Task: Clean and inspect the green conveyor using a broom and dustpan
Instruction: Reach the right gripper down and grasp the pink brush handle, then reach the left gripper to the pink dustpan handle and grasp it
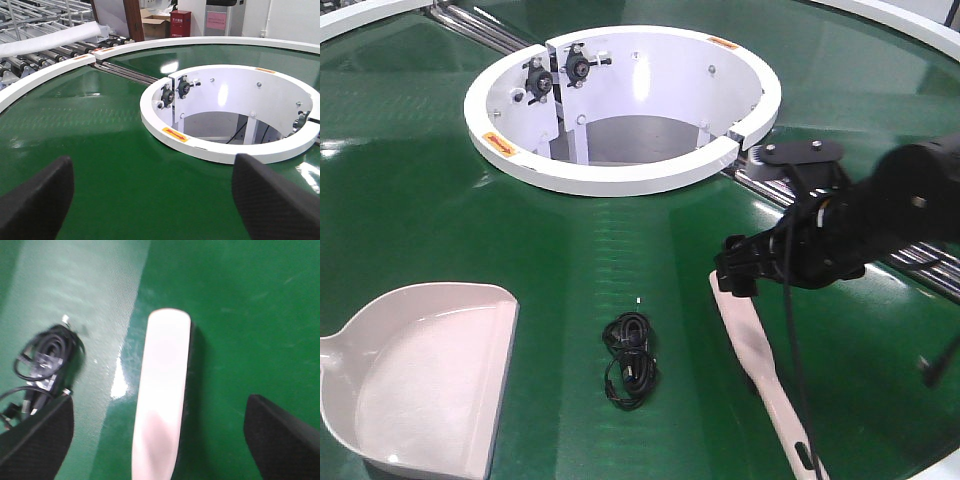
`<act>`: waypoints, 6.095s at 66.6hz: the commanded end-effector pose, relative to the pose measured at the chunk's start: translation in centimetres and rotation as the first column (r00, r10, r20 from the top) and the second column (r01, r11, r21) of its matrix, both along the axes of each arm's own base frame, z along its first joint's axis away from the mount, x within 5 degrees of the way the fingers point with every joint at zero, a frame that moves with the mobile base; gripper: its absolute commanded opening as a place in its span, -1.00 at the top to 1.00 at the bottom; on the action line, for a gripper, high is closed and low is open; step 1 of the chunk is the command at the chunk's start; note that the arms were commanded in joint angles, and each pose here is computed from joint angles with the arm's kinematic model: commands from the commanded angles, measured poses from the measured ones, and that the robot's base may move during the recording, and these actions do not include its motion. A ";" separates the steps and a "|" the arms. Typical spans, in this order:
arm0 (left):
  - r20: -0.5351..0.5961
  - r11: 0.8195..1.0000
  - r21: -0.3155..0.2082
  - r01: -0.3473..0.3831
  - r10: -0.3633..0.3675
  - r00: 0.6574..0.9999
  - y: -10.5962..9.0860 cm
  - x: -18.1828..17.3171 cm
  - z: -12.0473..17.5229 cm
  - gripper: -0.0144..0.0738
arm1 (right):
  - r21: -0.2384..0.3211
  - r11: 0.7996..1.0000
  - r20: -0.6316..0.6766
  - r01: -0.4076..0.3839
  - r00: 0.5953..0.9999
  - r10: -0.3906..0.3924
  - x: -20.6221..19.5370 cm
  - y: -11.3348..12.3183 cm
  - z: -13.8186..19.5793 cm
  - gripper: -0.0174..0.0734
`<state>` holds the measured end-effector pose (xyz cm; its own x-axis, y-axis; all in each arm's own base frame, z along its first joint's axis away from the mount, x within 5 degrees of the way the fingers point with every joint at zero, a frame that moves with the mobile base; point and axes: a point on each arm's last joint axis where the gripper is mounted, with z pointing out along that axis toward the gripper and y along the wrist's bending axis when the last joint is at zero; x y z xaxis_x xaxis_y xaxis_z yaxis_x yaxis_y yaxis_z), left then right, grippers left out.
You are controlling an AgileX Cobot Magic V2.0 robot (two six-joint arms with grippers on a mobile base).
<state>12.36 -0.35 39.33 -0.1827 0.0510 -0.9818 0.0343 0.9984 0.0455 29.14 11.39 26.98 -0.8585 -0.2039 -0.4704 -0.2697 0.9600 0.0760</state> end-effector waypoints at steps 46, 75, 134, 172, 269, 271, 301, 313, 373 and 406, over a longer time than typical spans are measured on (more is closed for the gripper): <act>0.069 1.000 -0.007 0.001 0.000 0.998 0.0 -0.1 1.4 -0.67 | -0.116 0.992 -0.207 -0.050 0.978 0.025 5.9 2.1 -4.4 -0.69; 0.069 1.000 -0.006 0.000 0.000 0.998 0.0 -0.1 1.4 -0.67 | -0.127 0.991 -0.246 -0.045 0.969 0.012 6.4 2.3 -6.3 0.23; 0.054 1.000 -0.006 0.000 0.000 0.999 0.0 -0.1 1.3 -0.67 | -0.111 0.994 -0.331 0.002 0.943 -0.039 2.7 1.1 -1.0 0.62; -0.029 1.000 0.017 -0.003 0.004 1.000 0.1 -0.3 0.6 -0.67 | -0.073 0.997 -0.258 0.007 0.966 -0.026 3.0 1.3 -0.2 0.62; -0.727 -0.086 0.677 0.731 0.075 0.682 2.3 6.2 -5.6 -0.67 | -0.072 0.997 -0.259 0.005 0.966 -0.023 2.9 1.4 -0.2 0.62; -0.775 -0.078 0.620 0.781 0.097 0.625 2.4 6.9 -6.1 -0.67 | -0.072 0.997 -0.259 0.005 0.966 -0.023 2.9 1.4 -0.2 0.62; -0.971 0.128 0.172 0.977 0.190 0.146 4.5 13.0 -10.8 -0.67 | -0.072 0.997 -0.260 0.005 0.965 -0.023 2.9 1.4 -0.2 0.62; -0.979 0.193 0.112 0.975 0.187 0.076 6.2 13.7 -12.5 -0.67 | -0.072 0.997 -0.260 0.005 0.965 -0.023 2.9 1.4 -0.2 0.62; -0.982 0.219 0.109 0.970 0.174 0.072 7.1 18.2 -13.1 -0.67 | -0.072 0.997 -0.260 0.005 0.965 -0.023 2.9 1.4 -0.2 0.62; -0.984 0.217 0.048 0.975 0.181 0.008 7.2 18.0 -14.9 -0.66 | -0.072 0.997 -0.260 0.005 0.965 -0.023 2.9 1.4 -0.2 0.62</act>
<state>30.65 6.81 23.35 -0.1415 0.9240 0.3551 0.9880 0.1543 -0.0076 32.22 12.81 24.42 -0.9680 -0.2158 -0.1281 -0.2255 0.9720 0.0661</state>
